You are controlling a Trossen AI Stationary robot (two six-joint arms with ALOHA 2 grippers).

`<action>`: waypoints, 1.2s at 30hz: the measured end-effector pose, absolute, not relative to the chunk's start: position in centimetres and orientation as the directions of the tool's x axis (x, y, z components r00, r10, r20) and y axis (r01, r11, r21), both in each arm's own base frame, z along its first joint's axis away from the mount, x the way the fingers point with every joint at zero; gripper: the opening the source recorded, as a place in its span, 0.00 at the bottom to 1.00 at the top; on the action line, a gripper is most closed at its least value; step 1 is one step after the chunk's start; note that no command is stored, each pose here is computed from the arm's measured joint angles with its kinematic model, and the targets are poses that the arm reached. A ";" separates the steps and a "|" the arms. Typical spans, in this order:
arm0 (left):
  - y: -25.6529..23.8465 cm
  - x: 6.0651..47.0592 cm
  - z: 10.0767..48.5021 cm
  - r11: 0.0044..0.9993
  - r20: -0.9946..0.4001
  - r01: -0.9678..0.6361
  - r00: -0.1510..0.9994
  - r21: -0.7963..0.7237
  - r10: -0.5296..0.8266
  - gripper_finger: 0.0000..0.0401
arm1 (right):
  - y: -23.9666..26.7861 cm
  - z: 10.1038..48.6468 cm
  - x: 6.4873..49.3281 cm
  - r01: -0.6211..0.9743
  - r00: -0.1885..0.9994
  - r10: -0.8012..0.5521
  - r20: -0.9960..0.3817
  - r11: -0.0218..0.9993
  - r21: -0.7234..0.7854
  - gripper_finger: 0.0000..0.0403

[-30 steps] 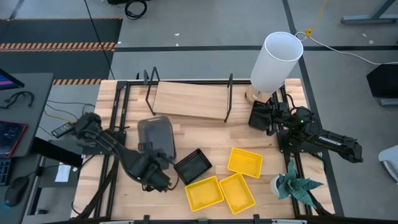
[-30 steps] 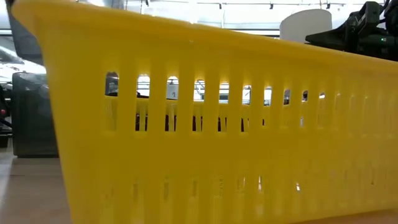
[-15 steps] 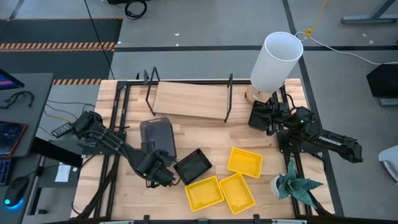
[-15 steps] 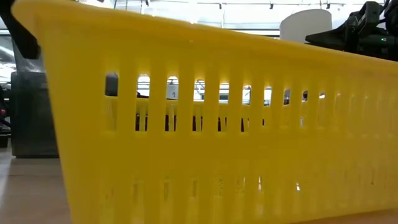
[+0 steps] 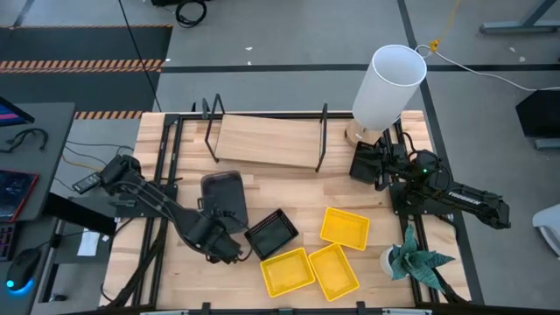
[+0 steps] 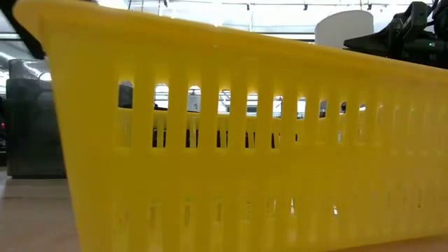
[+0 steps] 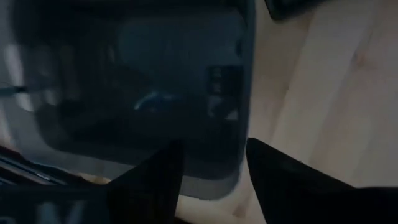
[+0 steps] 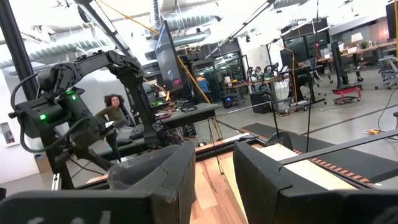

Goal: Stack baskets on shelf by color
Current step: Stack the top black basket on top of the bottom black stacked baskets

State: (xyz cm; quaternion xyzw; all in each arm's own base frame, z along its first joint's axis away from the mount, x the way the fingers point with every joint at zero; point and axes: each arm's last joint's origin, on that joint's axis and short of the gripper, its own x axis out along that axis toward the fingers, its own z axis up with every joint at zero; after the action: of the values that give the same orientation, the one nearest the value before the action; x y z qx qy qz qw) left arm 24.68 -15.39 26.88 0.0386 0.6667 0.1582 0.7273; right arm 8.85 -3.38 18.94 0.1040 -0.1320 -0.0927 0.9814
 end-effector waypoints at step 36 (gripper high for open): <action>-14.4 16.3 30.3 0.966 -0.342 0.180 0.934 0.187 -0.108 0.32 | -3.4 18.9 8.9 0.154 0.948 -0.209 0.240 0.961 0.229 0.29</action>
State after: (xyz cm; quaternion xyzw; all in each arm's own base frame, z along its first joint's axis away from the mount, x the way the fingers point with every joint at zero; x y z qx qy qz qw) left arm 16.35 -14.40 30.28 0.1085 0.1668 -0.0736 0.9772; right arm 8.85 -3.38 18.93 0.1040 -0.1319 -0.0926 0.9814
